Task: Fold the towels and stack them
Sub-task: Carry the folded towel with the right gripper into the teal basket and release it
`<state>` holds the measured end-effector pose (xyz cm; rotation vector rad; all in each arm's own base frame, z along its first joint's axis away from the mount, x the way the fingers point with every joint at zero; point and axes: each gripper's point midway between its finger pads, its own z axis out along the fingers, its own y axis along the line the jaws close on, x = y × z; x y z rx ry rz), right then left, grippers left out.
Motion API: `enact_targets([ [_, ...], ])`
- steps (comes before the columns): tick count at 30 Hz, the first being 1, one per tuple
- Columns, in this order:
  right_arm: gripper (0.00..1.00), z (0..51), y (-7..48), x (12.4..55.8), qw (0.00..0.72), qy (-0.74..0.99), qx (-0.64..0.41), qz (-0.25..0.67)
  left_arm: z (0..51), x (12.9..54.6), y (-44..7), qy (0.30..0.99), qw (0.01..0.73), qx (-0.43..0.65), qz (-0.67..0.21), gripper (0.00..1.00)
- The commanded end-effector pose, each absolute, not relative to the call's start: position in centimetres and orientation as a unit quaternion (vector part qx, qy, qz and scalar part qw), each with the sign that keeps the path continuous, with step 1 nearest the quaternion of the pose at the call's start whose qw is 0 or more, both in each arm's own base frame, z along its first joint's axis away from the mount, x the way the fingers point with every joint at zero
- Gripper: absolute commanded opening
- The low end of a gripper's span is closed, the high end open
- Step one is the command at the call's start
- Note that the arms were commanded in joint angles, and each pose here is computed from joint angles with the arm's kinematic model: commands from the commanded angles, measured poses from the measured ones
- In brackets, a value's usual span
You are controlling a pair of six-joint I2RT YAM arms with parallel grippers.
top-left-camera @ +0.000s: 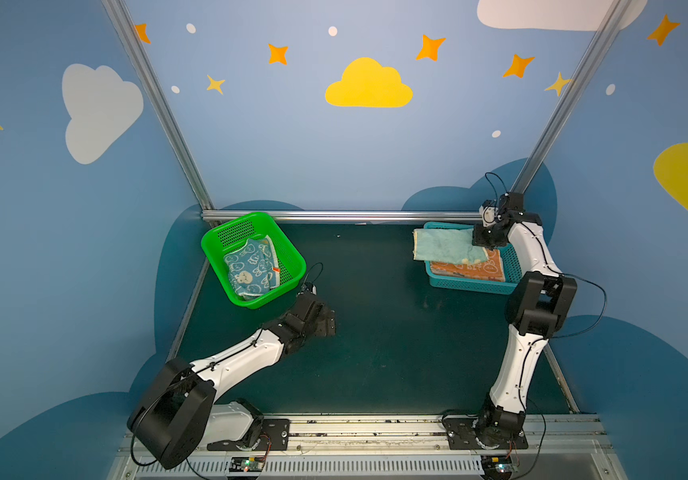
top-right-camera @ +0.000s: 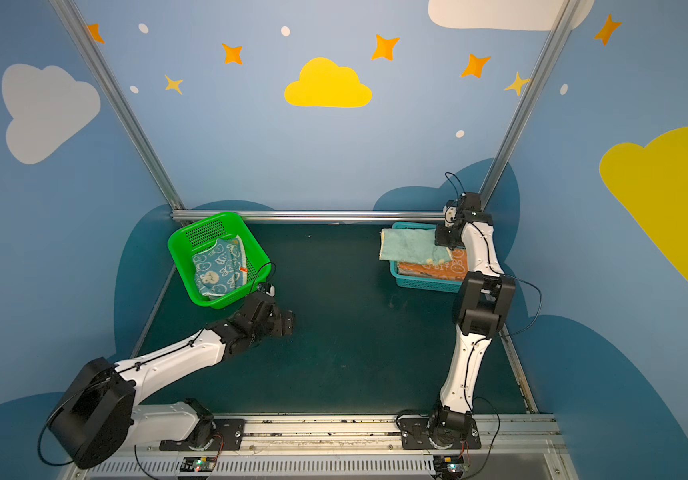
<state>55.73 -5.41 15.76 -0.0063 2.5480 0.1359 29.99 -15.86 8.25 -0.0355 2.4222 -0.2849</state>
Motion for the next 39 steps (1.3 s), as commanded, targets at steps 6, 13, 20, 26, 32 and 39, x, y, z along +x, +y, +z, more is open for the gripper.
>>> enact_targets([
  [6,0.0,12.3,-8.3,55.9,0.271,0.962,-0.014,0.04,8.3,29.7,-15.1,0.934,0.343,-0.026,-0.099,1.0],
  [13,0.18,9.7,-9.1,56.0,0.249,0.968,0.003,0.04,8.5,29.6,-15.1,0.934,0.341,-0.027,-0.101,1.0],
  [20,0.84,10.7,-11.1,56.1,0.261,0.962,0.079,0.029,8.6,29.5,-14.9,0.934,0.343,-0.023,-0.097,1.0],
  [26,0.86,12.7,-10.8,55.9,0.278,0.956,0.092,0.024,8.4,29.6,-14.8,0.932,0.349,-0.026,-0.097,1.0],
  [32,0.86,15.3,-8.9,55.0,0.337,0.938,0.085,0.011,9.5,30.9,-15.1,0.929,0.362,-0.012,-0.08,1.0],
  [39,0.86,18.7,-3.9,52.8,0.393,0.918,0.048,-0.016,12.7,33.8,-14.8,0.925,0.38,0.009,-0.017,1.0],
])
